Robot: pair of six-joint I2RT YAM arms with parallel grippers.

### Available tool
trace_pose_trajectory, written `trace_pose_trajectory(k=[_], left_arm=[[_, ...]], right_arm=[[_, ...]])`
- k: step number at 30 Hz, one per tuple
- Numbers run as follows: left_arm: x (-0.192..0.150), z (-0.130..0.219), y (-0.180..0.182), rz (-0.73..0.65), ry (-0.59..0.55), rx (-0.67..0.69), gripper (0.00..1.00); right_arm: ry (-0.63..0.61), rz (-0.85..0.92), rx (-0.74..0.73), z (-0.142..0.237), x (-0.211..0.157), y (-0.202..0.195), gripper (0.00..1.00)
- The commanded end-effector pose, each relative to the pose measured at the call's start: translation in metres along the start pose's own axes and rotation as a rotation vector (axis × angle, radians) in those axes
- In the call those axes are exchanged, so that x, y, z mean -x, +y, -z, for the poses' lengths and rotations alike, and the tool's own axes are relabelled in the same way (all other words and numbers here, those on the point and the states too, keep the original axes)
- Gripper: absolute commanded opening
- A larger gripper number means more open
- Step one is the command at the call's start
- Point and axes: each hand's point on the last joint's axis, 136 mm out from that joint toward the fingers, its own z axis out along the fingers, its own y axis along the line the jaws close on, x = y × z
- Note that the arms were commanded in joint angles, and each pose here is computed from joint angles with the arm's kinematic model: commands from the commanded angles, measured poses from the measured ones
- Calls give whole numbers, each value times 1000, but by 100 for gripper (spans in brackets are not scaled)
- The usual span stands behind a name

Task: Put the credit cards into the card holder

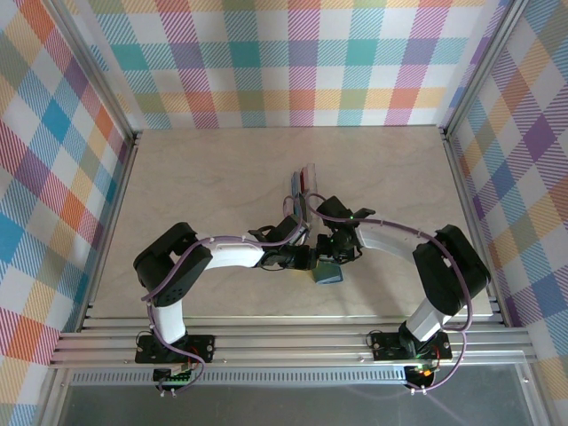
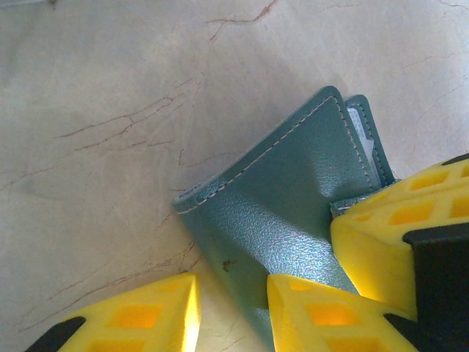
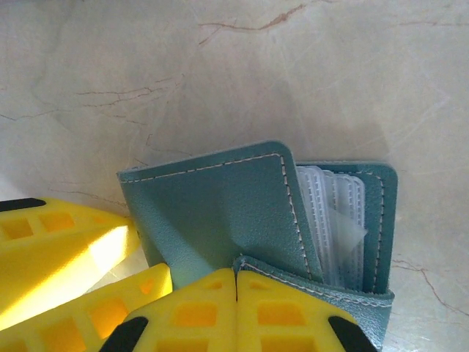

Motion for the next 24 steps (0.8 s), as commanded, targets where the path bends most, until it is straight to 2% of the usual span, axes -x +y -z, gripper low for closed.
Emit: trace_pose_trajectory(k=[1, 7, 10, 18, 24], left_arm=[[-8, -31, 20, 31, 8, 48, 32], [-4, -33, 17, 34, 8, 38, 31], [-4, -32, 18, 34, 6, 42, 31], [3, -19, 21, 41, -21, 51, 29], [2, -25, 23, 44, -9, 56, 26]], right_arm=[[287, 57, 149, -50, -69, 19, 0], [345, 24, 80, -73, -86, -2, 0], [323, 17, 68, -75, -83, -5, 0], [211, 105, 223, -22, -57, 33, 0], [184, 124, 279, -2, -49, 38, 0]])
